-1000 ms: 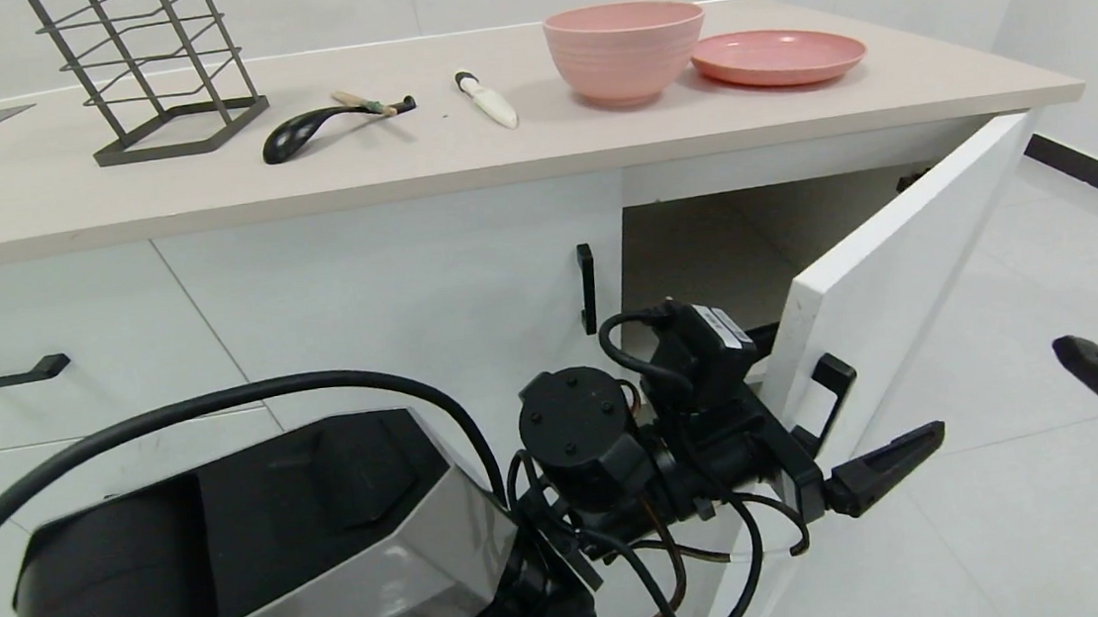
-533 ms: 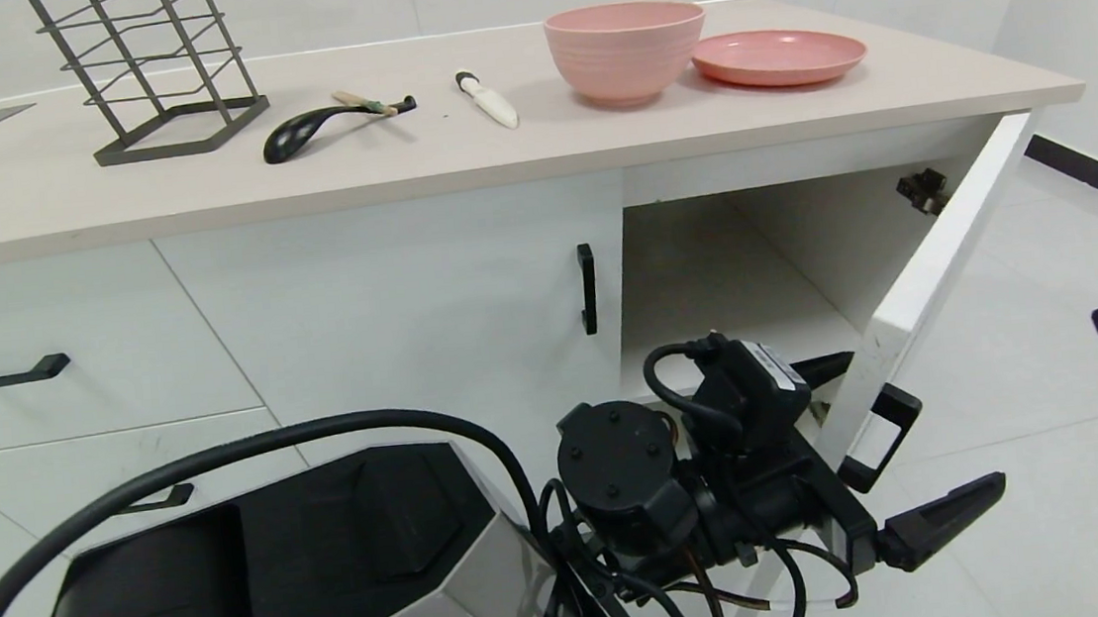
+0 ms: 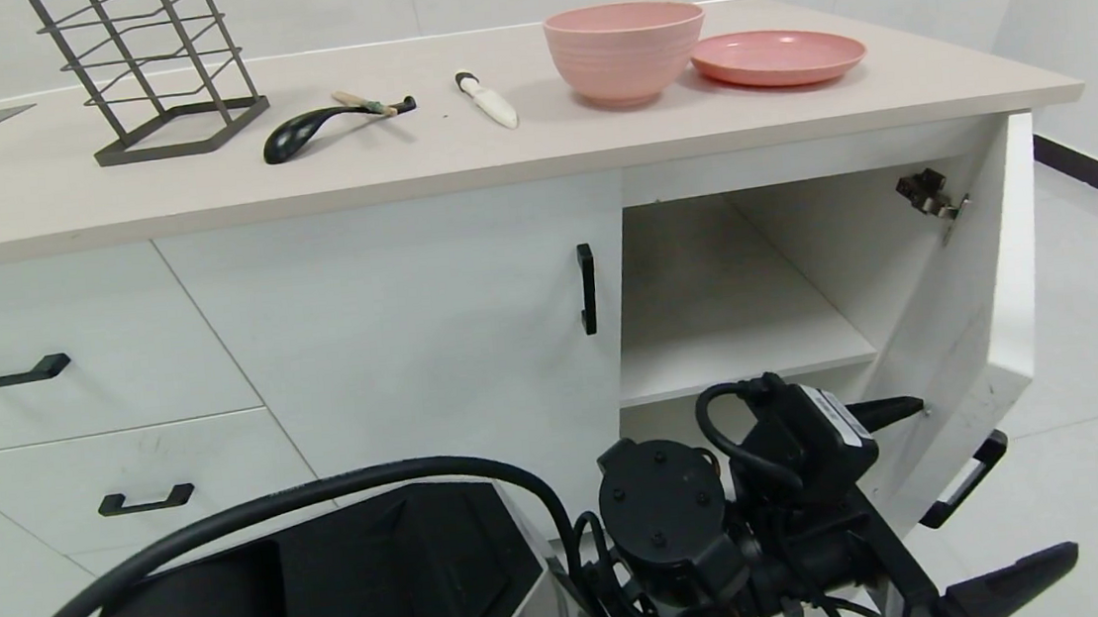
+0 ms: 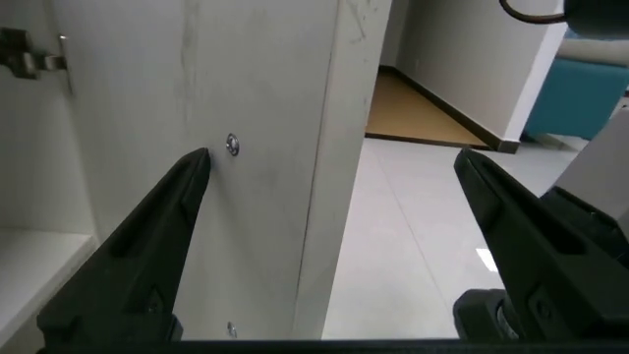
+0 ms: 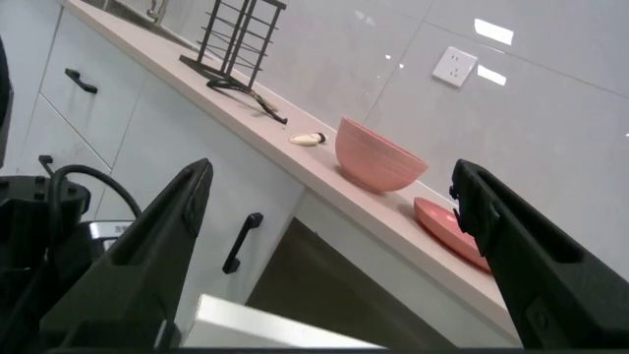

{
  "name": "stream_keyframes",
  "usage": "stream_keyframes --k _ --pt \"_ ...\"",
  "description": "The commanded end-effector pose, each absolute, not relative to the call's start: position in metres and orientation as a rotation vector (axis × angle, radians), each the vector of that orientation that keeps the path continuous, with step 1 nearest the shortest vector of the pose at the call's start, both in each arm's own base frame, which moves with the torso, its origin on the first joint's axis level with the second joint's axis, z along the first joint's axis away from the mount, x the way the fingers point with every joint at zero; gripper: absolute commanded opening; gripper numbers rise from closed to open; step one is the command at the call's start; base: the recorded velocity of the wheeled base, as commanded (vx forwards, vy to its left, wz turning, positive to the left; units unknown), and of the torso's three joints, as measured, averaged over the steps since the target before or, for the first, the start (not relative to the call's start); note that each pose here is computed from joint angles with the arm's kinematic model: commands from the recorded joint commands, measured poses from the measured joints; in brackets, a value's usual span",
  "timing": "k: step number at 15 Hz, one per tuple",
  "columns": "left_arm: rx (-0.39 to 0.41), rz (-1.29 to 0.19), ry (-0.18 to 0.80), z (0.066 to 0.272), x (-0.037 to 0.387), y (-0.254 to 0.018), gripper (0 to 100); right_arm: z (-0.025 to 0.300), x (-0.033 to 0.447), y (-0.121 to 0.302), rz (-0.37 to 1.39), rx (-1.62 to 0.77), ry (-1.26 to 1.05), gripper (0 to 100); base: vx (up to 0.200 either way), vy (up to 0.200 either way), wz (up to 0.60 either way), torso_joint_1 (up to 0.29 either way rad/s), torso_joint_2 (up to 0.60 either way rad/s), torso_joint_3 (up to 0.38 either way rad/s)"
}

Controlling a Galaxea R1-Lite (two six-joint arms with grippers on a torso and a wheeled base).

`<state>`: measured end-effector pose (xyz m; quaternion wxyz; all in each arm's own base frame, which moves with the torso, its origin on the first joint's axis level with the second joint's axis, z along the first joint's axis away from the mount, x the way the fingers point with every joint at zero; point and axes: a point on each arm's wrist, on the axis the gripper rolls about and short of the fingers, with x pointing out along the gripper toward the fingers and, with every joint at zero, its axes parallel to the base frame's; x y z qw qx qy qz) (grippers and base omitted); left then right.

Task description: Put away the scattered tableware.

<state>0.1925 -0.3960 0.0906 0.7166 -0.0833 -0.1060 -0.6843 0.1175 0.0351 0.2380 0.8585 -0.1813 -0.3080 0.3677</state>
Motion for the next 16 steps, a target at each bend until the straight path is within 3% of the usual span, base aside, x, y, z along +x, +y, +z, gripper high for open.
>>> stream_keyframes --k 1,10,13,16 --pt "-0.186 -1.535 -0.226 0.085 0.185 -0.403 100 0.238 0.118 0.035 0.771 -0.382 -0.645 100 0.0 0.0 0.0 0.0 0.0 0.0" --pt "-0.198 -1.608 -0.224 0.066 0.167 -0.444 100 0.247 0.115 0.032 0.745 -0.397 -0.686 100 0.0 0.0 0.0 0.0 0.0 0.0" --pt "-0.236 -1.66 -0.235 0.06 0.15 -0.465 100 0.248 0.115 0.031 0.732 -0.403 -0.689 100 0.0 0.0 0.0 0.0 0.0 0.0" --pt "-0.264 -1.698 -0.278 0.066 0.135 -0.479 100 0.262 0.105 0.025 0.684 -0.436 -0.751 100 0.0 0.0 0.0 0.0 0.0 0.0"
